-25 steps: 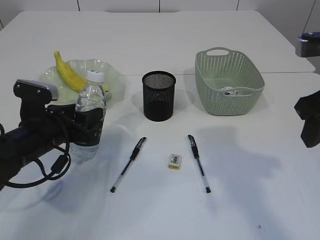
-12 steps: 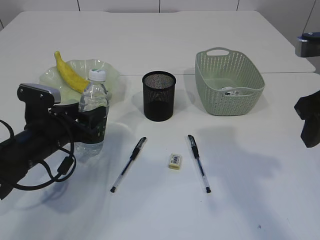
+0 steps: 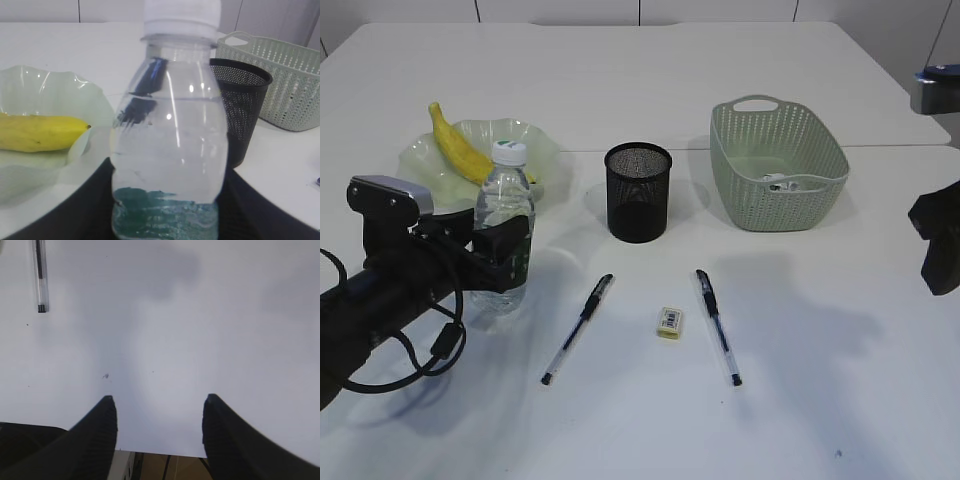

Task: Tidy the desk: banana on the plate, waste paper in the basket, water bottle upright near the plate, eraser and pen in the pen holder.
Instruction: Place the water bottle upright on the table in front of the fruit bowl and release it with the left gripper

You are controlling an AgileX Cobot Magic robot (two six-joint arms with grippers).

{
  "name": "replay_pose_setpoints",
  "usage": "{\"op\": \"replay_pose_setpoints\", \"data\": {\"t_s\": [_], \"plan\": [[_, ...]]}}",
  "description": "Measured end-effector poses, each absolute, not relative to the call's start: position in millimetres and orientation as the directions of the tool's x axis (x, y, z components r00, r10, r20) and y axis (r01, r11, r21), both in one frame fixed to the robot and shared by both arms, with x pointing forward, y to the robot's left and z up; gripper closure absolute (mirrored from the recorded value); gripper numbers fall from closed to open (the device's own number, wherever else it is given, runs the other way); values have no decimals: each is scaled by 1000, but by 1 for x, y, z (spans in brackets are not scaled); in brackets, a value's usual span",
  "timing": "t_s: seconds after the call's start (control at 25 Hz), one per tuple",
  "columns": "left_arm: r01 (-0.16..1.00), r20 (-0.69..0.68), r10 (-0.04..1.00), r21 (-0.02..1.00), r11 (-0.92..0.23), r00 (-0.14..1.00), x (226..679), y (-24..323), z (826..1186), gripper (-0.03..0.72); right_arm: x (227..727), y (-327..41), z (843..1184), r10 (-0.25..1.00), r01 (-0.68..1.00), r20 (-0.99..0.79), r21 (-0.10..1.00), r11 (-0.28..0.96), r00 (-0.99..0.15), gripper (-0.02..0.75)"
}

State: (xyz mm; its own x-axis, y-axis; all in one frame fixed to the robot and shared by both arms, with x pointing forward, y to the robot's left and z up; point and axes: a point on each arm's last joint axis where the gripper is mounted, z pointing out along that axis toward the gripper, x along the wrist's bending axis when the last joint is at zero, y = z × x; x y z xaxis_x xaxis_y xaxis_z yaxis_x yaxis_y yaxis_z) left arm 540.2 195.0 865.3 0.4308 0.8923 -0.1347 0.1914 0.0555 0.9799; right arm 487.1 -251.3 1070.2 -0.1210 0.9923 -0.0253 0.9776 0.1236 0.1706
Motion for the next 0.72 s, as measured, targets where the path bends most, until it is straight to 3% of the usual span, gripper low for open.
{"op": "replay_pose_setpoints", "data": {"t_s": [0.72], "plan": [[216, -149, 909, 974, 67, 390, 526, 204, 860, 317, 488, -251, 1070, 992, 976, -25, 177, 124, -121, 330]]}}
